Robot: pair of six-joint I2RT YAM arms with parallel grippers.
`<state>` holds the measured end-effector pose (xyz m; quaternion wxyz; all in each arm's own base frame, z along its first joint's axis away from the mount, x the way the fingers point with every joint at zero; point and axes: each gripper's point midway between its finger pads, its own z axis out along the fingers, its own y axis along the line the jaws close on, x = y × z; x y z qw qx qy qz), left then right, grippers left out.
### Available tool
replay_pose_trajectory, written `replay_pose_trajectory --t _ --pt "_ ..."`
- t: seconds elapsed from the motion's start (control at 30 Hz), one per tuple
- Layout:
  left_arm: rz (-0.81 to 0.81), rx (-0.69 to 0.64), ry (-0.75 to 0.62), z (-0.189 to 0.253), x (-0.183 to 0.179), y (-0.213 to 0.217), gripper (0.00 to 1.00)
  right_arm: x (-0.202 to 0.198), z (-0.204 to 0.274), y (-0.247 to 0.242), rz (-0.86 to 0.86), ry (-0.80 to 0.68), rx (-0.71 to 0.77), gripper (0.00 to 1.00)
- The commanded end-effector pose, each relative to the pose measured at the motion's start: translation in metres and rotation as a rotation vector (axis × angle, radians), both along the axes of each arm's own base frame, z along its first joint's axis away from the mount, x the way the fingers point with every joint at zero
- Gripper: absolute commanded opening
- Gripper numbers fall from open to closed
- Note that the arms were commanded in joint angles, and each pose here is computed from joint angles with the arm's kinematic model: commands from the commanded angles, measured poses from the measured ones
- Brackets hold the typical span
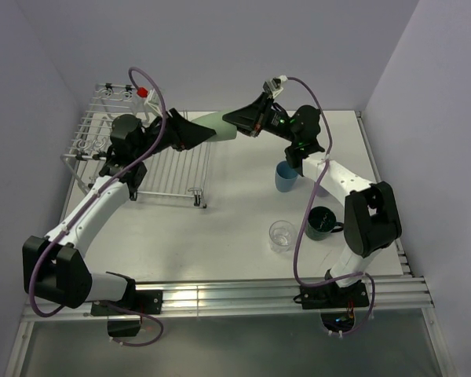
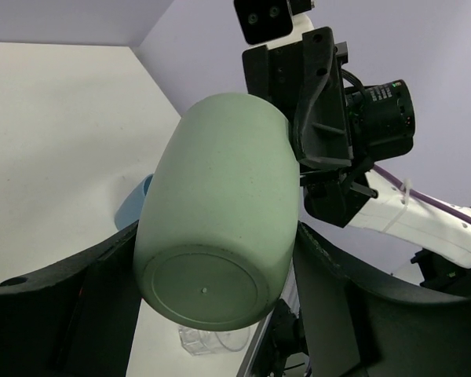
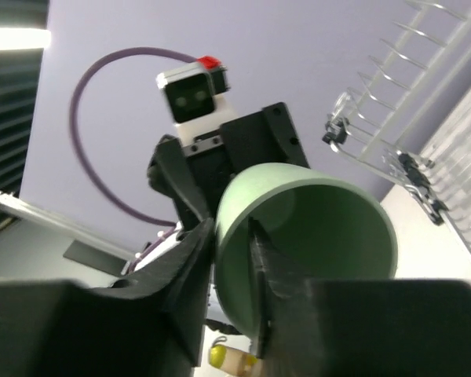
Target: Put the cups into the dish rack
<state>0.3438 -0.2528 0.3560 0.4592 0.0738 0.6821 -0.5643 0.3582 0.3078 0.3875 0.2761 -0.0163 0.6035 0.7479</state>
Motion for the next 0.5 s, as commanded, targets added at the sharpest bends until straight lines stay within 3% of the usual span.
replay_pose_trajectory --t 0.0,0.17,0.47 --pt "0.024 0.003 -0.127 0.038 -0.005 0.002 0.0 0.0 0.011 -0.004 -0.062 -0.066 -0.053 0.38" --pt "0.064 0.029 -0.129 0.042 -0.006 0.008 0.0 0.011 0.012 -0.015 -0.149 -0.077 -0.104 0.54" --pt "0.231 0.144 -0.089 0.038 0.004 0.033 0.0 0.024 0.016 -0.056 -0.354 -0.067 -0.187 0.58"
